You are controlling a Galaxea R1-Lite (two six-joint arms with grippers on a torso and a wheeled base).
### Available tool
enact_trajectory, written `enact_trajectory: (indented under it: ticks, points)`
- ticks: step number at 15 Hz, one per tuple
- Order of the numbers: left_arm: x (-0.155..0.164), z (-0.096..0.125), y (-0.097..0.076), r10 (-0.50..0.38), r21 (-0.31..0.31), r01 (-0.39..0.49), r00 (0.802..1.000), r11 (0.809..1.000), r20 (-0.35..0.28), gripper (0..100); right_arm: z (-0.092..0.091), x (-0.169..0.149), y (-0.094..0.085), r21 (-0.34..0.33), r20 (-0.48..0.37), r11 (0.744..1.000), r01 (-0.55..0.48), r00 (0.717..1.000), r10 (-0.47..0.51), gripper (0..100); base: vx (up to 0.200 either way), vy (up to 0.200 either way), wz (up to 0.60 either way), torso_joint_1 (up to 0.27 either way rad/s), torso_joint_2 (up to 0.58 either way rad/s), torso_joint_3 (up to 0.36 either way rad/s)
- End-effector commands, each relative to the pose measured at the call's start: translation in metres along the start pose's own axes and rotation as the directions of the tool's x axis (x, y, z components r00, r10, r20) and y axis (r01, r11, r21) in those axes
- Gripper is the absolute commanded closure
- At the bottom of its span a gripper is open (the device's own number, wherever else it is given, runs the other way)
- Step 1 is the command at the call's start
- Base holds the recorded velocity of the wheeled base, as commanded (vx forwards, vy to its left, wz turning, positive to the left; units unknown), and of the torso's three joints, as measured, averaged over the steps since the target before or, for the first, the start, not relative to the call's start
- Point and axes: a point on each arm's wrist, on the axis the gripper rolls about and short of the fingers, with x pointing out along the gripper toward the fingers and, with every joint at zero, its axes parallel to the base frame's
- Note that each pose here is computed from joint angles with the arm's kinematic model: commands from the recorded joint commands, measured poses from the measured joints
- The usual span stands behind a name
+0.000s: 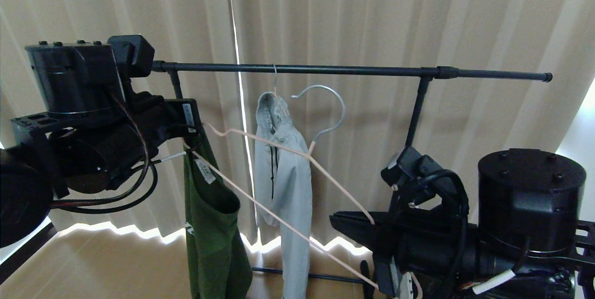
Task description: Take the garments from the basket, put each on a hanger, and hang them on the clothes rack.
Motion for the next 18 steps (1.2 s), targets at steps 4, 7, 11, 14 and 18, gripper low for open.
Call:
enact_trajectory:
  ticks: [4,7,11,14,18]
  points:
    - [-0.011,0.002,0.007,0.012,-0.008,-0.011,1.000,1.000,0.014,100,0.002,0.019,-0.001,0.072,-0.026,0.997,0.025,0.999,-0.023,100,0.000,0.000,0.00,0.000,0.00,0.000]
    - [-0.007,0.004,0.014,0.042,-0.023,-0.042,0.999,0.999,0.017,100,-0.001,0.017,-0.001,0.077,-0.035,0.996,0.036,0.999,-0.033,100,0.000,0.000,0.00,0.000,0.00,0.000]
    - [-0.006,-0.004,0.020,0.069,-0.034,-0.069,0.998,0.997,-0.007,100,-0.002,0.014,-0.001,0.077,-0.033,0.996,0.037,0.999,-0.035,100,0.000,0.000,0.00,0.000,0.00,0.000]
    - [-0.006,-0.007,0.020,0.066,-0.034,-0.067,0.998,0.997,-0.015,100,0.001,0.015,-0.002,0.077,-0.024,0.996,0.037,0.999,-0.035,100,0.000,0.000,0.00,0.000,0.00,0.000]
    - [-0.008,-0.008,0.018,0.059,-0.045,-0.060,0.998,0.997,-0.019,100,0.004,0.023,-0.003,0.079,-0.022,0.996,0.041,0.999,-0.039,100,0.000,0.000,0.00,0.000,0.00,0.000]
